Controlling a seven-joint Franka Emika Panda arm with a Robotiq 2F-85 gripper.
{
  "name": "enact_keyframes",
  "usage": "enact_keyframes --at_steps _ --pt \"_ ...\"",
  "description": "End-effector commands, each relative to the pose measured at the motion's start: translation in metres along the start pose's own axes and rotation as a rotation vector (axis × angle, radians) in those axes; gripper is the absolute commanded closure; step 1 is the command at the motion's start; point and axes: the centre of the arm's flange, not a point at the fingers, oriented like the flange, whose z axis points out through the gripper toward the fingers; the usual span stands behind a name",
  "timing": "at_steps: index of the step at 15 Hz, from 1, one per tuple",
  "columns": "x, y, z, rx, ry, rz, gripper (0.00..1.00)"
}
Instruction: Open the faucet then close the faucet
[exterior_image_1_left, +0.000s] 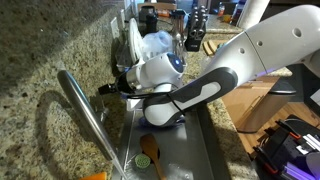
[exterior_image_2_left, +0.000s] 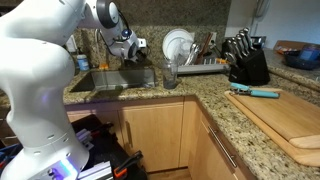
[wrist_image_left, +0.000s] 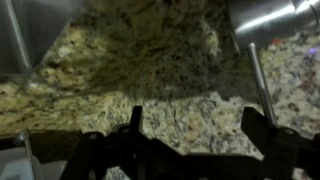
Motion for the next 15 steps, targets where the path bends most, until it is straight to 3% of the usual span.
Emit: enact_keyframes --at_steps 1,3,4,8,10,13,14,15 --pt "0.013 -0.033 -0.011 0.095 0.174 -0.028 0.00" --pt "0.017 -0.046 -0.016 0.134 0.205 -0.017 0.00" --pt "0.019 -0.053 -0.017 0.135 0.152 0.004 0.00" --pt "0.016 -0.057 -0.022 0.136 0.155 0.006 0.00" --pt "0.030 -0.046 -0.032 0.049 0.246 -0.021 0.00" --pt "0.087 -0.033 -0.068 -0.006 0.414 0.036 0.00" --pt "0.102 -0.030 -0.078 -0.064 0.430 0.027 0.00" --pt "0.113 -0.024 -0.085 -0.101 0.375 0.015 0.00"
